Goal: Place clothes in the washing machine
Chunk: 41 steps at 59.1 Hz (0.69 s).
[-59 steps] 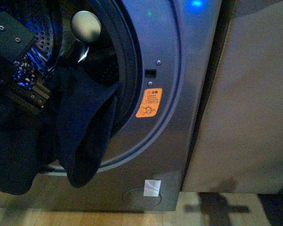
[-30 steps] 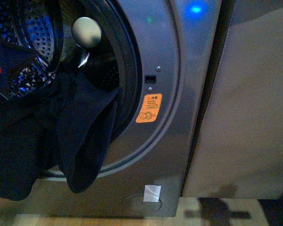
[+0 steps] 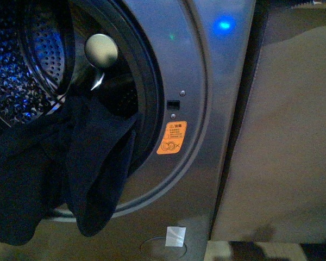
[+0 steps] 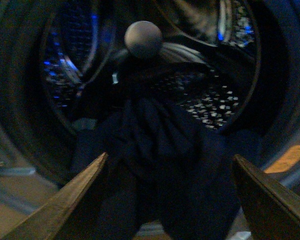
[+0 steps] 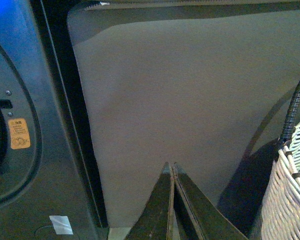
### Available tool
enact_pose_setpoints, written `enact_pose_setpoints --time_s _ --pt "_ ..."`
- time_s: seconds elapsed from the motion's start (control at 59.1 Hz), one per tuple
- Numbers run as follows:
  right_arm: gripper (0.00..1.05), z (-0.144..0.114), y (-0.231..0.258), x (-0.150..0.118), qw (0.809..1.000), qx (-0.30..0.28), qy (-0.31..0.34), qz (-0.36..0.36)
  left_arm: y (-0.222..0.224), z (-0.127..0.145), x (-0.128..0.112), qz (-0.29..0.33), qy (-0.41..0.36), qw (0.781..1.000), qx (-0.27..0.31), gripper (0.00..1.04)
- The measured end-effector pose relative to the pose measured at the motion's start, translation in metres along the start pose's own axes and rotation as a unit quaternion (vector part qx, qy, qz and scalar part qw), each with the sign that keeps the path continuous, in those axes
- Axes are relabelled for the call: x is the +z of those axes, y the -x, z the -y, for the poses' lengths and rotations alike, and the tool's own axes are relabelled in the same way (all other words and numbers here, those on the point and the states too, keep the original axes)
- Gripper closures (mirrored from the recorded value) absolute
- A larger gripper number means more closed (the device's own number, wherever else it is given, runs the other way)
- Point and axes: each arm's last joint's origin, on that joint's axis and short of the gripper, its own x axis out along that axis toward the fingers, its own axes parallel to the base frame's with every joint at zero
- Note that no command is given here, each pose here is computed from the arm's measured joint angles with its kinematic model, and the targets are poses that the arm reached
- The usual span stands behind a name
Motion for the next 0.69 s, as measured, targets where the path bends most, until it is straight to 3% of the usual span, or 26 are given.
enact_pose_setpoints --time_s 0.389,0.694 --pt "1.02 0.0 0.0 0.0 1.0 0.0 0.0 0.0 0.032 0.0 -0.015 0.003 -0.015 1.0 0.009 1.02" --pt "1.02 0.0 0.0 0.0 1.0 0.0 0.0 0.0 0.049 0.0 -0.026 0.007 -0.017 1.0 0.008 1.01"
